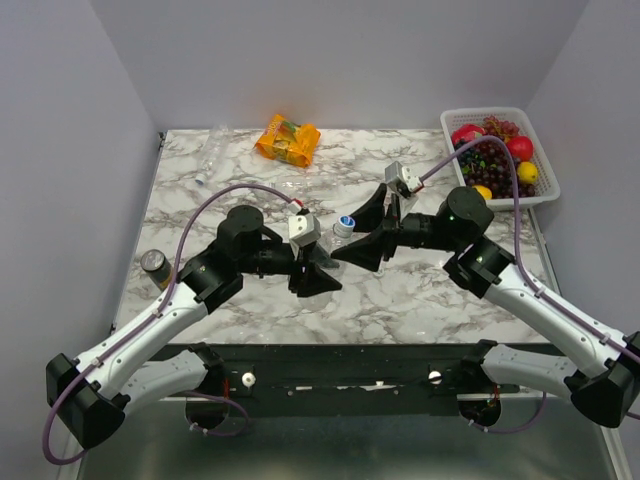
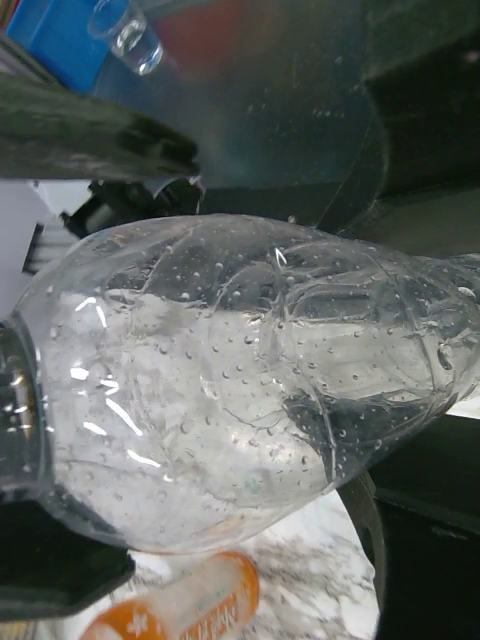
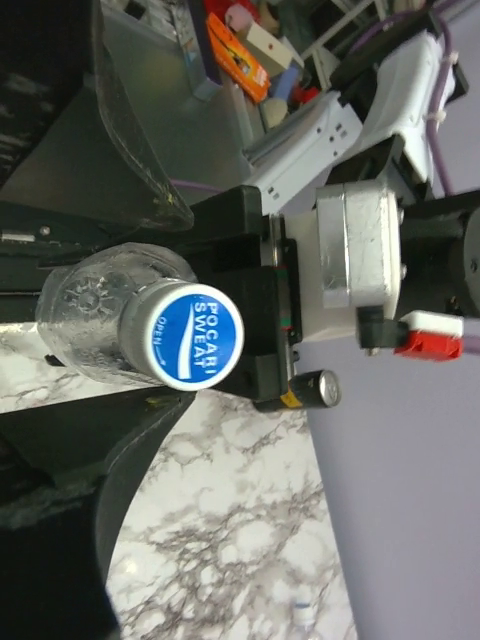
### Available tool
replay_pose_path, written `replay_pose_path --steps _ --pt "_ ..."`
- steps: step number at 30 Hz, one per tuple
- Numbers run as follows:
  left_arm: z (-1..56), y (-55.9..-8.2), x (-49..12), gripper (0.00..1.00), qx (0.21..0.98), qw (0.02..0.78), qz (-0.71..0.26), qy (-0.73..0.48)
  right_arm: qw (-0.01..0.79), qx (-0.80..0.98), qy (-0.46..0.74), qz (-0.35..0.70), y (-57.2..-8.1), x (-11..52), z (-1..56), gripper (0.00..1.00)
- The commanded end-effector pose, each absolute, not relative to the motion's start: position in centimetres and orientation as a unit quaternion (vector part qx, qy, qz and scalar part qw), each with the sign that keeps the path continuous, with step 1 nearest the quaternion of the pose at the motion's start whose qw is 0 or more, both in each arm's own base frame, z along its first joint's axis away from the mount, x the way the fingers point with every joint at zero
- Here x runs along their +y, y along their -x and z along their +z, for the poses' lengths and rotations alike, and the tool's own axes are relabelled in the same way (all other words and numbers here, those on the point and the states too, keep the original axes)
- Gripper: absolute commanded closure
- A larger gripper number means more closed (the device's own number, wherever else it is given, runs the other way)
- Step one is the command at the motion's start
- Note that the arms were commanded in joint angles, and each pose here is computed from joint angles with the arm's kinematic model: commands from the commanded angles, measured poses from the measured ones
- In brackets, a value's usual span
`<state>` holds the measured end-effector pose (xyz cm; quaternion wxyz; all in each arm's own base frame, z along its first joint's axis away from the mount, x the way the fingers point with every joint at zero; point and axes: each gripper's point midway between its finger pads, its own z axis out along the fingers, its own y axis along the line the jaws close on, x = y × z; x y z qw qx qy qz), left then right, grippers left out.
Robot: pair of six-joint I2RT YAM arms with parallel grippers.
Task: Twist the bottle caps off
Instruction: Unscrew the bottle cap from the plastic bottle.
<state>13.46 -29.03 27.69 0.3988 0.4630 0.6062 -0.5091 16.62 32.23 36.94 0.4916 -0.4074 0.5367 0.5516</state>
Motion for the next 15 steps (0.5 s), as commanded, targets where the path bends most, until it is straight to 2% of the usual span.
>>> replay_pose_path --steps 1,8,15 --pt "28.2 -17.4 -28.2 0.59 0.65 0.462 -0.435 -0.418 0.521 0.586 0.378 0.493 -18.6 30.8 35.4 0.25" --pt "27.3 -20.4 -26.7 0.59 0.696 0.496 -0.367 -0.368 0.565 0.623 0.314 0.441 -20.6 28.6 36.0 0.23" --pt "25.5 -22.4 -25.7 0.59 0.739 0.496 -0.306 -0.338 0.569 0.667 0.203 0.436 -23.1 28.1 36.3 0.39"
